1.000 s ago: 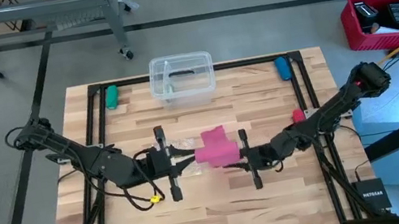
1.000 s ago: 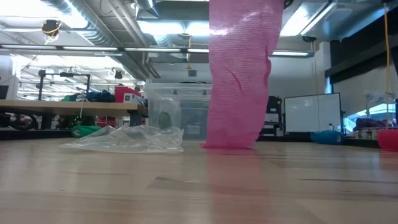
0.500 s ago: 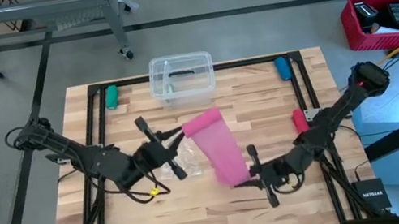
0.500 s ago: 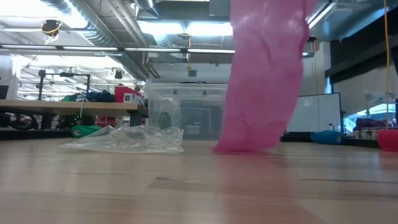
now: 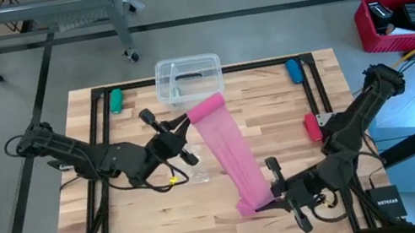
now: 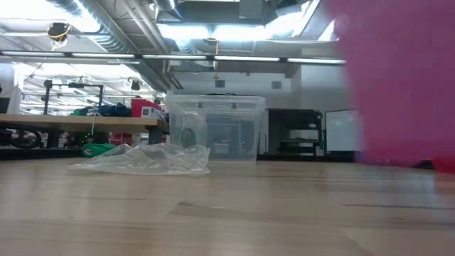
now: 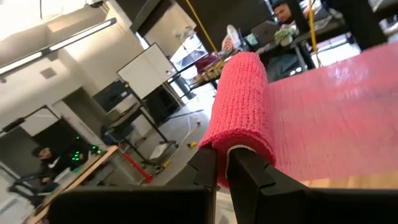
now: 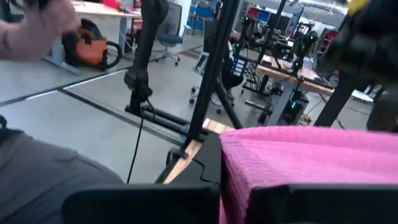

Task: Roll bandage
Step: Roll the pink bandage

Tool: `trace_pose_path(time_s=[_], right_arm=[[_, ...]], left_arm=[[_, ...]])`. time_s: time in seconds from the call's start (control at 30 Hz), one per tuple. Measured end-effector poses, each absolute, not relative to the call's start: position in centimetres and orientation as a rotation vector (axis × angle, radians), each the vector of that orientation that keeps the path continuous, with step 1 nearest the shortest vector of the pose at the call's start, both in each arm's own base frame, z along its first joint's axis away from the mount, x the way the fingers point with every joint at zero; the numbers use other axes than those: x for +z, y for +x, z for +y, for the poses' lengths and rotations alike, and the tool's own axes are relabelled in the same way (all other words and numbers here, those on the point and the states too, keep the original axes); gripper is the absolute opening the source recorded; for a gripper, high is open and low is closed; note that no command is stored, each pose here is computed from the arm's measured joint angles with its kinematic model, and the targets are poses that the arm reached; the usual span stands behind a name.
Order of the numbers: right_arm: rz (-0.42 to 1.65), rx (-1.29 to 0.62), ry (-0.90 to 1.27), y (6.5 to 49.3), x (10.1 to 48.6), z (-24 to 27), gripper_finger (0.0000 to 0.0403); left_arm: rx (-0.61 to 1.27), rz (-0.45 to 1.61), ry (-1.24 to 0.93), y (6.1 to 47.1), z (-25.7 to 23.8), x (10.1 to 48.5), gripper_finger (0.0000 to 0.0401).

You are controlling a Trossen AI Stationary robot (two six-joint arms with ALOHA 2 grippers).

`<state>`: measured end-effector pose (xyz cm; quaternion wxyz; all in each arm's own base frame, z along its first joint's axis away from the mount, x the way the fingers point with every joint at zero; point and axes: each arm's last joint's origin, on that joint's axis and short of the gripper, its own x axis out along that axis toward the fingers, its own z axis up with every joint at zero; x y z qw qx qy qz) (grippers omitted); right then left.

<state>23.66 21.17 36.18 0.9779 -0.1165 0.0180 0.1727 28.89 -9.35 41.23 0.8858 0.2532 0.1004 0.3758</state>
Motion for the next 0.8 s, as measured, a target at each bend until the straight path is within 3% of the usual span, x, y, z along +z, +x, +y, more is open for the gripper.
trace_pose_path(time_s=[0.5, 0.8], right_arm=[[-0.143, 0.315, -0.213, 22.3, 46.9, 19.9, 0.0003], [-0.162, 0.297, -0.189, 23.3, 47.8, 19.0, 0.0003]], left_arm=[[0.764, 0.305, 0.598, 29.9, -8.7, 36.7, 0.0015], [0.775, 0.304, 0.584, 31.2, -8.9, 35.5, 0.0015]])
